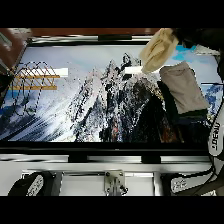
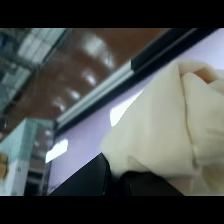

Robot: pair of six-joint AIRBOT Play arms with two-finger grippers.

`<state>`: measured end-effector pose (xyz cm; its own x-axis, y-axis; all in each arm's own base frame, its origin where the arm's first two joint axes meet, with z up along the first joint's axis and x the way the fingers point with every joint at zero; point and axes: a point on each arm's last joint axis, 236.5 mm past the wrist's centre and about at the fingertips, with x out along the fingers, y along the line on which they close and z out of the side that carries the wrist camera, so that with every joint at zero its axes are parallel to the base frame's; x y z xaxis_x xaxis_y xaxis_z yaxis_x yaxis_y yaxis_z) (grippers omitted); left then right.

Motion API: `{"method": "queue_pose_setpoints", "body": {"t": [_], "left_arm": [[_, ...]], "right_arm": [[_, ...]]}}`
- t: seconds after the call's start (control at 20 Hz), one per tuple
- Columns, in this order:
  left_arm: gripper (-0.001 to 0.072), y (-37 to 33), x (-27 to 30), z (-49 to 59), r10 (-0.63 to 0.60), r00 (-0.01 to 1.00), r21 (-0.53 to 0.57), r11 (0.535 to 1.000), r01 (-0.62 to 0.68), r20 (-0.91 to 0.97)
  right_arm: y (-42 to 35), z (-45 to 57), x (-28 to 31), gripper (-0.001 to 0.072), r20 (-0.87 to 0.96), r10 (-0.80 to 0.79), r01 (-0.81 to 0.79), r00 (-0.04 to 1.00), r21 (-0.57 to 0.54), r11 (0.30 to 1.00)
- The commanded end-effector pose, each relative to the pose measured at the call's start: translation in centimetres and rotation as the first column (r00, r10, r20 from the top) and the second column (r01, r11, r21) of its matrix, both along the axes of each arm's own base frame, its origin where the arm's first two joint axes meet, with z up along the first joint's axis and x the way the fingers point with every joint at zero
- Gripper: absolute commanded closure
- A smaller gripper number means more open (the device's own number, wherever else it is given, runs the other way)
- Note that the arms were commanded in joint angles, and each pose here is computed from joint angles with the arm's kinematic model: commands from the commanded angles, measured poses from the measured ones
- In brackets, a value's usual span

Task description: Fold the shirts.

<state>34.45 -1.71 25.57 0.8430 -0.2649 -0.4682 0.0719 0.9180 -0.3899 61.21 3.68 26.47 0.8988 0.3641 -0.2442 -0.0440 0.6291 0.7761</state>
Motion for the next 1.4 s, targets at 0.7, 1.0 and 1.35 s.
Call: {"method": "queue_pose_setpoints", "body": {"t": [0.7,1.0,1.35], "left_arm": [[0.0677,-5.8,-0.6,-4.6,-0.163,0.982,-0.054,0.986,0.159,-0.093],[0.0677,-5.8,-0.6,-4.7,-0.163,0.982,-0.055,0.986,0.159,-0.094],[0.0677,-5.8,-0.7,-4.7,-0.166,0.981,-0.053,0.986,0.161,-0.097]], "right_arm": [[-12.2,-1.0,6.7,0.0642,0.258,-0.395,0.409,0.882,-0.004,0.912],[-12.4,-3.0,1.3,0.0642,0.012,-0.237,0.233,0.972,-0.229,0.945],[-18.1,-7.6,-10.9,0.0641,-0.427,-0.357,0.143,0.831,-0.457,0.878]]}}
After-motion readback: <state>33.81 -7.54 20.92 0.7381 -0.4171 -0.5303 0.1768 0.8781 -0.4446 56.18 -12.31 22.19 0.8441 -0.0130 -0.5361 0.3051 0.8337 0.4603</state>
